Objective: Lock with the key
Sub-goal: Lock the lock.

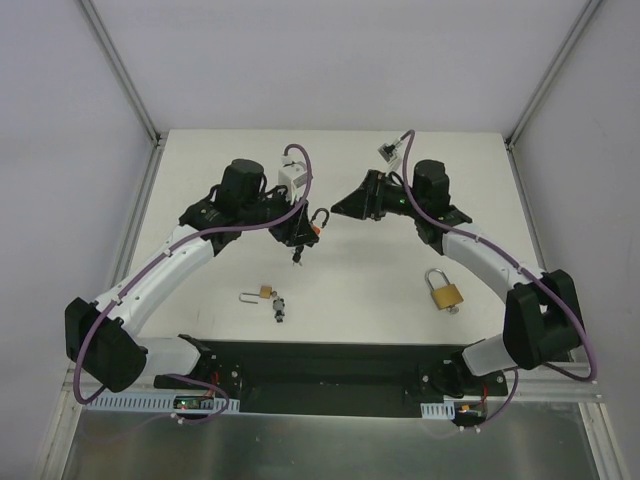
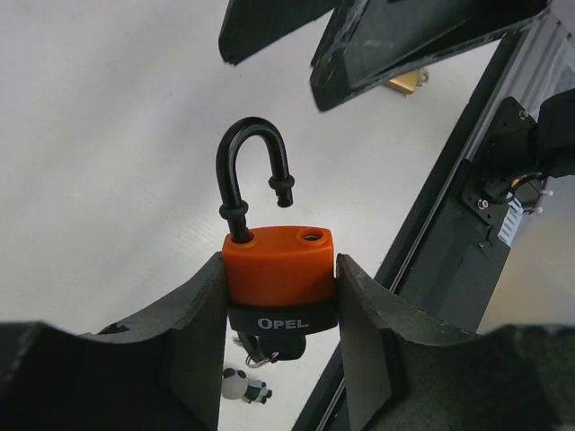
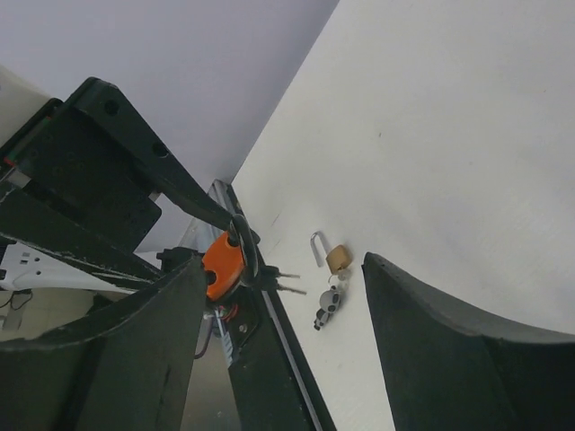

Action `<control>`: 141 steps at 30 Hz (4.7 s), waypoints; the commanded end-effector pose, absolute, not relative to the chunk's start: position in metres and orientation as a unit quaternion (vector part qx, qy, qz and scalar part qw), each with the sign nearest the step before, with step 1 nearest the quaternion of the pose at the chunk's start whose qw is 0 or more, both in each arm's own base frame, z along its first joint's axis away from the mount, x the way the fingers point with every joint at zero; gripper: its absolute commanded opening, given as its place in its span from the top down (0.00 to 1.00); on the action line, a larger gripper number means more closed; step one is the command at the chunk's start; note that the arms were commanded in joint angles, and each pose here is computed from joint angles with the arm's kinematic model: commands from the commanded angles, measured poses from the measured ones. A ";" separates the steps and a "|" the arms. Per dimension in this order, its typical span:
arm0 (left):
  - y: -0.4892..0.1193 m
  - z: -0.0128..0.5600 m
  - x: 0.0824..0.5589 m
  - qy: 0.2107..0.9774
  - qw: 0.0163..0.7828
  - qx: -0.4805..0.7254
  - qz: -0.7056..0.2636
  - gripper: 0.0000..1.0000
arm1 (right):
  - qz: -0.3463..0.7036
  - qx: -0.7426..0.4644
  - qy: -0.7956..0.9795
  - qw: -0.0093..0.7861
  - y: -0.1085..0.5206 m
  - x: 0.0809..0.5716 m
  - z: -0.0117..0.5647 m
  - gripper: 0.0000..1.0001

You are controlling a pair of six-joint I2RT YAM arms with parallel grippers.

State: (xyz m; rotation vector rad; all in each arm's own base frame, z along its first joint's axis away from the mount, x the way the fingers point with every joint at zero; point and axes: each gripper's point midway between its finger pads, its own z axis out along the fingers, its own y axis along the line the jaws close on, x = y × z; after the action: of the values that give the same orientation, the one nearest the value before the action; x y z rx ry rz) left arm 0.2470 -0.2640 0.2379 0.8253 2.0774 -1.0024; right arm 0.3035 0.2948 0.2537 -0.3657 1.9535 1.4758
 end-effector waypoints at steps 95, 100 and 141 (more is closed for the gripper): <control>-0.325 0.299 0.273 0.634 0.449 0.308 -0.549 1.00 | 0.622 -0.031 0.680 0.387 0.262 0.296 0.322 0.43; -0.304 0.310 0.272 0.629 0.461 0.276 -0.562 1.00 | 0.607 -0.070 0.677 0.410 0.254 0.293 0.335 0.15; -0.254 0.294 0.229 0.634 0.411 0.274 -0.595 1.00 | 0.541 -0.172 0.718 0.403 0.239 0.278 0.310 0.23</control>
State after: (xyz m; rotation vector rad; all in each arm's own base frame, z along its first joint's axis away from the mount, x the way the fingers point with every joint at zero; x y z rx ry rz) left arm 0.2344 -0.2575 0.2740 0.6038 1.7019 -1.5251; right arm 0.2801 0.2315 0.2833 -0.3420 1.8929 1.3460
